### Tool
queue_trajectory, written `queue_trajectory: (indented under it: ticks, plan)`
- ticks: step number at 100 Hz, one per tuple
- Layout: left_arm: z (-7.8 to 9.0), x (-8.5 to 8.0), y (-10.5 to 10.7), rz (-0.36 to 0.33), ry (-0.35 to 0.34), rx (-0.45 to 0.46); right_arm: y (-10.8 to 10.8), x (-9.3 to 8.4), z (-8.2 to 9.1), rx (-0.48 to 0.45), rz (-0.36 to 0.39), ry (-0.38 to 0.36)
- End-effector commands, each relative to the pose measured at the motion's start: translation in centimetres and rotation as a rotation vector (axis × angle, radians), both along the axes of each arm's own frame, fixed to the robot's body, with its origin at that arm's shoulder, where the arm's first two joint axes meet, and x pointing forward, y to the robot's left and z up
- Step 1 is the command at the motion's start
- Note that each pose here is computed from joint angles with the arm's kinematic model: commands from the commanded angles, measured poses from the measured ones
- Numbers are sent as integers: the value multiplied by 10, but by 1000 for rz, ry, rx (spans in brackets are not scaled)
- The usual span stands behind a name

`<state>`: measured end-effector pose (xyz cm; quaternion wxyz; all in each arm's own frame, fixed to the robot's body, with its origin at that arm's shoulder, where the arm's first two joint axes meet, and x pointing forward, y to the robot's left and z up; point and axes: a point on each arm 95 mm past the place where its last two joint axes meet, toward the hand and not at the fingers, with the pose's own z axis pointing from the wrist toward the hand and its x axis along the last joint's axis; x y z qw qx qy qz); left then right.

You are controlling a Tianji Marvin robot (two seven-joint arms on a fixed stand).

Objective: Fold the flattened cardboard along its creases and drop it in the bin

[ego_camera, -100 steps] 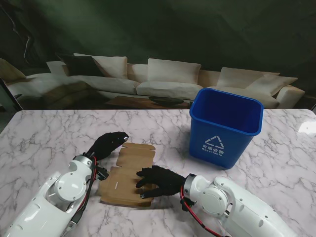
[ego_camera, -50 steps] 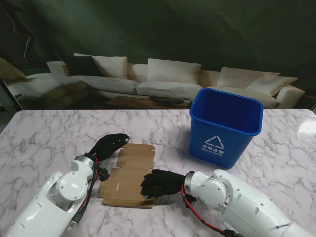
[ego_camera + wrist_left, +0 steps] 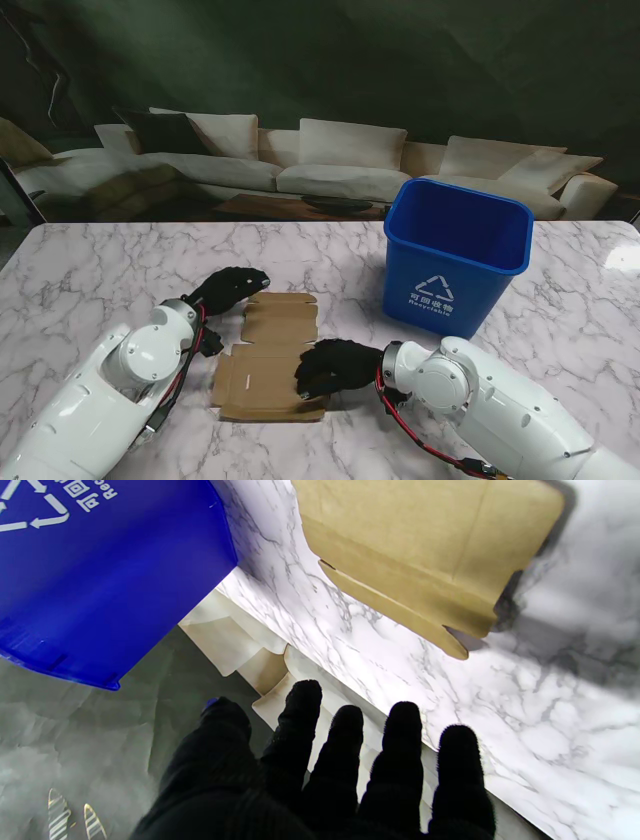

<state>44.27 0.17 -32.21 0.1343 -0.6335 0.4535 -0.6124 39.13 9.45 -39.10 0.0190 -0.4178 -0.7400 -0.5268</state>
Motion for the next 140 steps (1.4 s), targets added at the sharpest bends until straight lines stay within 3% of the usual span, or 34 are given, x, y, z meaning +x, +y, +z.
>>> queue_trajectory:
  ticks: [1,26,50,140]
  plan:
    - [10,15,2,-1,-6,21,-10,-5,-16,-37,-20,27]
    - [-5,41,-5,-24,99,87,-9,-3,-16,-28,-31,23]
    - [-17,47,-15,-13,150,96,-8,-4,-20,-25,-32,25]
    - [-42,64,-31,-105,281,205,-7,-4,-23,-17,-22,39]
